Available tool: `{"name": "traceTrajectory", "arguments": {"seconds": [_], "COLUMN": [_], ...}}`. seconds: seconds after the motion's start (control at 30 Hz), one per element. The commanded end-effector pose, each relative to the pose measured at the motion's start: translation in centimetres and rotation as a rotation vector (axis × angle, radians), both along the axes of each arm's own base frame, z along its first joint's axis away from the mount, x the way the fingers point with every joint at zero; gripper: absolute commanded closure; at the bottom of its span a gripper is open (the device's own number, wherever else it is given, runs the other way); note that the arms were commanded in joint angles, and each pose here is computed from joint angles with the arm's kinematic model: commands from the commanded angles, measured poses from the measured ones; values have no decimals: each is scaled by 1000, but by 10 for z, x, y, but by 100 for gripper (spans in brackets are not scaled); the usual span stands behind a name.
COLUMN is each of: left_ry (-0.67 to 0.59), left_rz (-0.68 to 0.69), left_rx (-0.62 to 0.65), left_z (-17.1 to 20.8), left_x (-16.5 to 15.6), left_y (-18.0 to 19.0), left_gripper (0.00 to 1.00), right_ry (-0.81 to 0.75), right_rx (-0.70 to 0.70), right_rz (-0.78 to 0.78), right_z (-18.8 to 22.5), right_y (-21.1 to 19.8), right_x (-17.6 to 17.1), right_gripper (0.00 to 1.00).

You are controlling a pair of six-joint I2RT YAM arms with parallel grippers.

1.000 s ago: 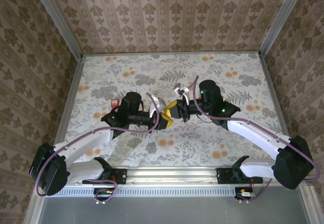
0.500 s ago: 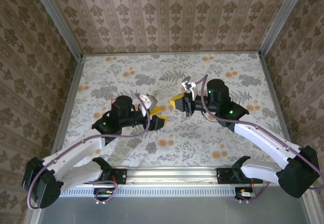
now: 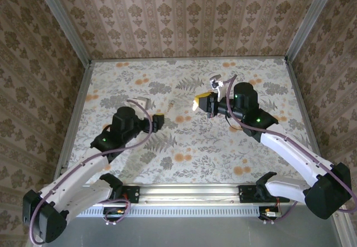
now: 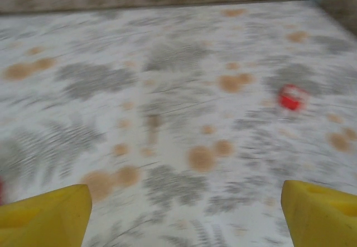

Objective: Unlock with the key

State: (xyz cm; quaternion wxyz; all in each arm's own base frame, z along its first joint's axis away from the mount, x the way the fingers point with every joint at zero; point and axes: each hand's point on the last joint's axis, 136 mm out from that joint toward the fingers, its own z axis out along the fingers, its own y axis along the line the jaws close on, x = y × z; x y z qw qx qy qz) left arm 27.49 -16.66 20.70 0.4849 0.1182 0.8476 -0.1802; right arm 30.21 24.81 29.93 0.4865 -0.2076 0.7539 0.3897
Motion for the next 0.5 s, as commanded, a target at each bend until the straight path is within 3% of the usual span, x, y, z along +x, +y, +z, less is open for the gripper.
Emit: {"name": "traceTrajectory", "arguments": {"seconds": [0.0, 0.13, 0.27, 0.47], "left_ry": [131, 255, 419, 634], "left_rz": [356, 471, 480, 413], "left_rx": [121, 213, 376, 583], "left_z": [-17, -38, -60, -99], "left_x": [22, 48, 66, 87], "left_y": [74, 110, 124, 127], "left_gripper": [0, 0, 22, 33], "right_ry": [-4, 11, 14, 8], "right_rx": [40, 54, 67, 76], "right_rz": [-45, -43, -31, -24], "right_z": [5, -2, -4, -6], "right_y": [-7, -7, -6, -9], "right_x": [0, -3, -6, -12], "right_gripper": [100, 100, 100, 99]}}
